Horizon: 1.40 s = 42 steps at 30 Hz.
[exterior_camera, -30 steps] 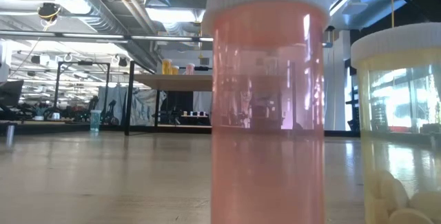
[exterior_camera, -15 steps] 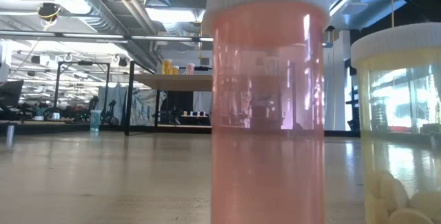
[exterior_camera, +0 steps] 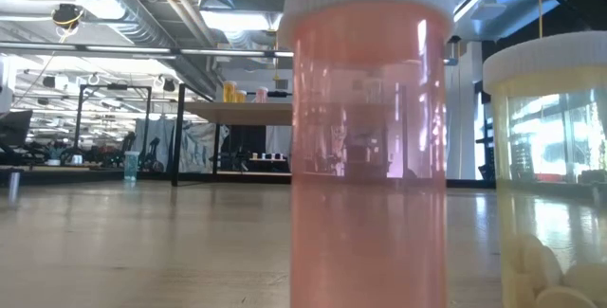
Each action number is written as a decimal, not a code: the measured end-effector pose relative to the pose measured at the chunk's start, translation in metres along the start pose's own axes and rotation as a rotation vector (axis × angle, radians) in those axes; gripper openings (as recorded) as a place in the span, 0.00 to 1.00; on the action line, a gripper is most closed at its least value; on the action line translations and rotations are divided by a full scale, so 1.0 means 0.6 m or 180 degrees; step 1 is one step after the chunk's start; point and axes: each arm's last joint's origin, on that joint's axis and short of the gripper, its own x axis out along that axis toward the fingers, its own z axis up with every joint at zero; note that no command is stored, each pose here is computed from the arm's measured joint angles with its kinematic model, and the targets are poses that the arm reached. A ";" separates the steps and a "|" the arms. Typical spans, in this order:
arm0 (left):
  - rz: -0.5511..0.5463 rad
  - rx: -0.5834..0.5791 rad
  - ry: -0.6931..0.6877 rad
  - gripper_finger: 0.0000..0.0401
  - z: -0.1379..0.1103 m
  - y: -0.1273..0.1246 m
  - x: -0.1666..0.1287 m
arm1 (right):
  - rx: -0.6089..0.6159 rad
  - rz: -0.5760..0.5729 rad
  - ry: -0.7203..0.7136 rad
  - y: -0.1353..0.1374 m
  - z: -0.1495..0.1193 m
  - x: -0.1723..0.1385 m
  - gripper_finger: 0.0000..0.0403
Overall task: Pick and place medicine bottles onto shelf by color
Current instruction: Put the orange pill bottle on the shelf aligned with the other orange pill bottles
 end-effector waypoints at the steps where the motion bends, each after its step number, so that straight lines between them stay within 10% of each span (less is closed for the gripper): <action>1: 0.0000 0.0000 0.0000 0.15 0.000 0.000 0.000 | -0.0002 0.0000 0.0000 0.000 0.000 0.000 0.30; 27: -0.0087 0.0006 0.0043 0.14 -0.001 -0.001 0.000 | 0.0066 -0.0019 0.0020 -0.003 0.000 -0.004 0.50; 42: 0.0395 -0.0088 -0.0056 0.14 0.001 0.021 0.002 | 0.0072 -0.0116 0.0033 -0.027 0.014 -0.144 0.50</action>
